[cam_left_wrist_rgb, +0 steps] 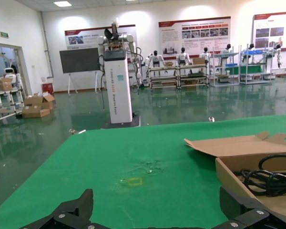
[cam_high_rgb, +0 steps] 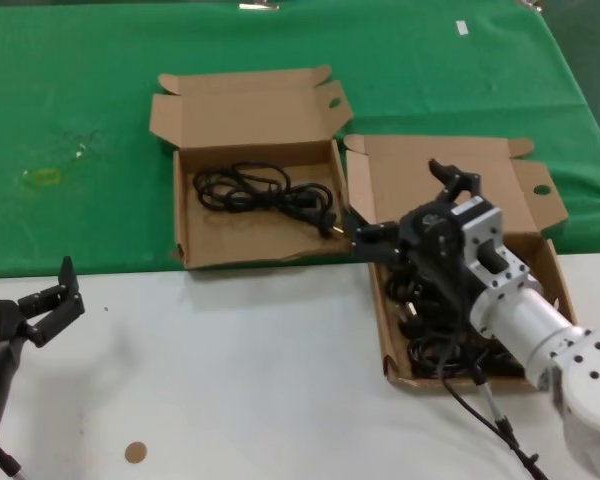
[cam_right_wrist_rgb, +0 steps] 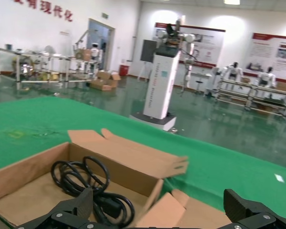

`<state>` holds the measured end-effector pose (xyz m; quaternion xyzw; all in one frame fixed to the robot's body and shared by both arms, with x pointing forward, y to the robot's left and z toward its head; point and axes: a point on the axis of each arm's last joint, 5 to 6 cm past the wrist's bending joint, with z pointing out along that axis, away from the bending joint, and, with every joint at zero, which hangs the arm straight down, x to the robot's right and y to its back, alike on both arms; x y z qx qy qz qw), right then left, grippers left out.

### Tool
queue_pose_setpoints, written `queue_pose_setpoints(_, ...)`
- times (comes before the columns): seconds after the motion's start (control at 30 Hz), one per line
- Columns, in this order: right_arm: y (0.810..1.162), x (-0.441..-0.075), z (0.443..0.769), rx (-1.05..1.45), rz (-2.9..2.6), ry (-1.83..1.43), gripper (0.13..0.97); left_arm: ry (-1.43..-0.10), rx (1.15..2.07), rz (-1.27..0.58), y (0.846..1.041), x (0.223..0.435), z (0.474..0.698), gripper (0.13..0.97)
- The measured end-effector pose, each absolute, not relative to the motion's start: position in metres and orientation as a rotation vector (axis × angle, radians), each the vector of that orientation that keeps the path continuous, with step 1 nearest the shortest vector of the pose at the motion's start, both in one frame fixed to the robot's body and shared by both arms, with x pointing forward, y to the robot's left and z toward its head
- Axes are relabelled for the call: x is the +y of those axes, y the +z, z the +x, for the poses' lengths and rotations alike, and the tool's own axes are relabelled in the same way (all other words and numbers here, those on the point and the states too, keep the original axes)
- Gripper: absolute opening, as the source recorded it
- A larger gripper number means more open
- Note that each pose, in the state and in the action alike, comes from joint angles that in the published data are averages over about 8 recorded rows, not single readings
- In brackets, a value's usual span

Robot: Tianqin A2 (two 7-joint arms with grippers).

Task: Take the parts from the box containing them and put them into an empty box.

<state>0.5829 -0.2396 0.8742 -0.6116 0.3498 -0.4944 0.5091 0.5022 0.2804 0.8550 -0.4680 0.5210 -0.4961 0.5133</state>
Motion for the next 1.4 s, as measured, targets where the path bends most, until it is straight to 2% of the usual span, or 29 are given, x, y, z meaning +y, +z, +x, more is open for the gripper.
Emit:
queue_pose_setpoints(0.27,0.866,-0.252,0.561,0.932,-1.404,-1.205,0.966,-1.193,1.253,-1.125,0.855,0.280,0.502,0.938)
queue_pose_setpoints(0.57,0.860,-0.266,0.535,1.032,-1.332,-1.224,0.966,-1.193,1.253,-1.125,0.855,0.280,0.502,0.966)
queue_pose_setpoints(0.87,0.856,-0.276,0.516,1.103,-1.283,-1.237,0.966,-1.193,1.253,-1.125,0.855,0.280,0.502,0.966)
queue_pose_setpoints(1.4,0.856,-0.276,0.515,1.106,-1.280,-1.238,0.966,-1.193,1.253,-1.125,0.855,0.280,0.502,0.966)
